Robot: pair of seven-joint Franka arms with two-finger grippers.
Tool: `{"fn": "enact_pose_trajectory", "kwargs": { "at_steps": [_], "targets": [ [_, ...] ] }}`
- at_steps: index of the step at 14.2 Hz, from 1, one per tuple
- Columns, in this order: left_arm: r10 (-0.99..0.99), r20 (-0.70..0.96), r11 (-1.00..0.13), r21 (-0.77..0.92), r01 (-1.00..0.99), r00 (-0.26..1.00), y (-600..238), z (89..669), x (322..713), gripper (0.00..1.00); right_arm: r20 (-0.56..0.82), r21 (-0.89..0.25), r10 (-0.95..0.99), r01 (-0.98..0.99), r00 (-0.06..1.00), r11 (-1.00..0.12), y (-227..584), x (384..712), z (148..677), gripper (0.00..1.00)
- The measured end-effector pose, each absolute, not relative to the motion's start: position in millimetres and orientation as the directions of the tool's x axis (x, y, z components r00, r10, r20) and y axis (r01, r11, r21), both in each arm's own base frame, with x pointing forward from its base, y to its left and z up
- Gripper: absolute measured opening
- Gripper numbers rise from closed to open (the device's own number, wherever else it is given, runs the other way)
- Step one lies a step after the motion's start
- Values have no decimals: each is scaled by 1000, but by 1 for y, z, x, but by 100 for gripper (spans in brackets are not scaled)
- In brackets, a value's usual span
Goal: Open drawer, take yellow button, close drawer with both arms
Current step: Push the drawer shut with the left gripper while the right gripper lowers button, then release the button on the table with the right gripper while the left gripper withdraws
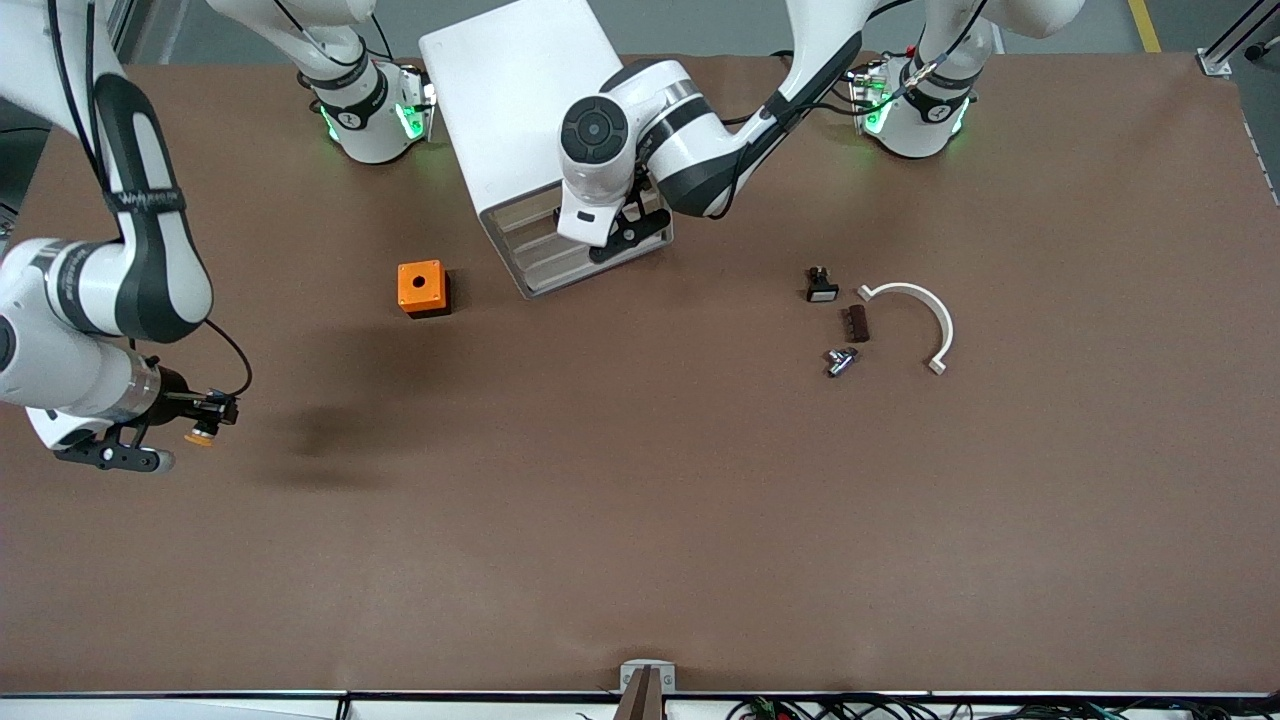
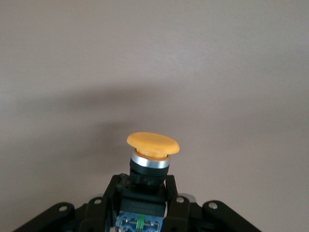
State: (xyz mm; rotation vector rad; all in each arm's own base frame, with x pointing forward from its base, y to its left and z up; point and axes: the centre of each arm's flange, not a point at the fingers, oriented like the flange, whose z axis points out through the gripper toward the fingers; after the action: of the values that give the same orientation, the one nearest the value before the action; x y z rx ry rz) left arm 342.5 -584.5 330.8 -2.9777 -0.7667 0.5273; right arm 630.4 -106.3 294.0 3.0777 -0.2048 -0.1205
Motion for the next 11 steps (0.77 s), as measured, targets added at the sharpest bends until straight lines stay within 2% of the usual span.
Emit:
{"fn": "enact_pose_trajectory", "kwargs": {
  "at_steps": [3,5,10,11],
  "targets": [
    [485,-314,-873,-109,476,816,-582,329,346,100,-45,56,-77,-74,996,-996,-132,633,239,41],
    [513,-293,-856,-107,506,807,-571,327,367,100,-20,57,-49,-48,999,-997,-134,636,219,41],
    [601,-145,-798,-54,600,786,-487,348,484,100,-12,57,8,9,1000,-998,-139,637,194,41],
    [603,-131,-795,-29,605,787,-464,361,510,100,-12,57,14,15,1000,-998,-140,638,193,45]
  ]
}}
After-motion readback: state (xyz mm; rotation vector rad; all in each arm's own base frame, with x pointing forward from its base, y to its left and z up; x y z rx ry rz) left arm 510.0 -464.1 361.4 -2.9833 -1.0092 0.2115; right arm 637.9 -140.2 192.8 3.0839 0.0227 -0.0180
